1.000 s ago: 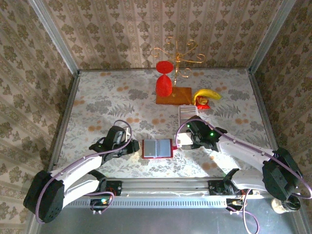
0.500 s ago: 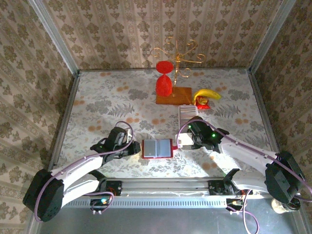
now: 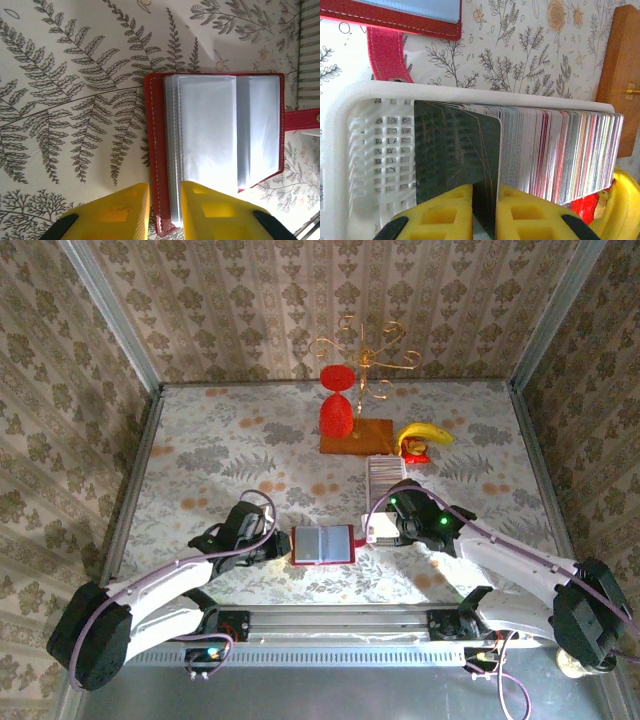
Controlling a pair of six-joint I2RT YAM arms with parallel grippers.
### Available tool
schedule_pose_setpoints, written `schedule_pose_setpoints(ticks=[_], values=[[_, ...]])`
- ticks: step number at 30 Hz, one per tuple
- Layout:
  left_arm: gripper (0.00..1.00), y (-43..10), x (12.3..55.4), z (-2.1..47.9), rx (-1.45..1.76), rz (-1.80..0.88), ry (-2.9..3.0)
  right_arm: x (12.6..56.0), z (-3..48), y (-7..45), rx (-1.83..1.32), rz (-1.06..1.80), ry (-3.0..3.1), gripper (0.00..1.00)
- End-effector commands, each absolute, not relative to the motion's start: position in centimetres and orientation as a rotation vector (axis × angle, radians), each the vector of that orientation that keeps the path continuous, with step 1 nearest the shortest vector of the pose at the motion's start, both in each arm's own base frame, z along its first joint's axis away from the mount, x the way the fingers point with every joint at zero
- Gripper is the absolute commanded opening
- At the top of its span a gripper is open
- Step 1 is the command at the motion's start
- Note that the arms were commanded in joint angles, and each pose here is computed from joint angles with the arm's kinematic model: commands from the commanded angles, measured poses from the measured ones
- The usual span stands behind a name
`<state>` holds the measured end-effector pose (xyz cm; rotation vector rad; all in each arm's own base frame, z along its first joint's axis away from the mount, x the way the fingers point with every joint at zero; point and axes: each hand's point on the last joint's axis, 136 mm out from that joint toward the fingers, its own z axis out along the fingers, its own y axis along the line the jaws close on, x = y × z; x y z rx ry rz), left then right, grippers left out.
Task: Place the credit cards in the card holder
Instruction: Pick up the credit card from the storage box.
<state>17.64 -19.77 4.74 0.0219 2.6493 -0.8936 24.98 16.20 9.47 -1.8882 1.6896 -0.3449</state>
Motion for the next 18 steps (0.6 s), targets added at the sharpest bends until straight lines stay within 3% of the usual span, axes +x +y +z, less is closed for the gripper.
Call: schedule_pose_setpoints(ticks=[1, 13, 18], values=[[0.23, -19.9, 17.5, 4.5, 0.008, -0.891, 2.649, 25.4, 10.1, 15.8, -1.839, -0.369, 1.701, 0.14], [0.2, -19.7, 17.1, 4.1, 0.01, -0.874, 2.67, 23.1, 11.2, 16.7, -1.874, -0.296, 1.689, 0.0], [0.2, -19.5, 17.0, 4.0, 0.012, -0.86, 2.681, 20.8, 11.2, 16.7, -1.933, -0.263, 1.712, 0.0]])
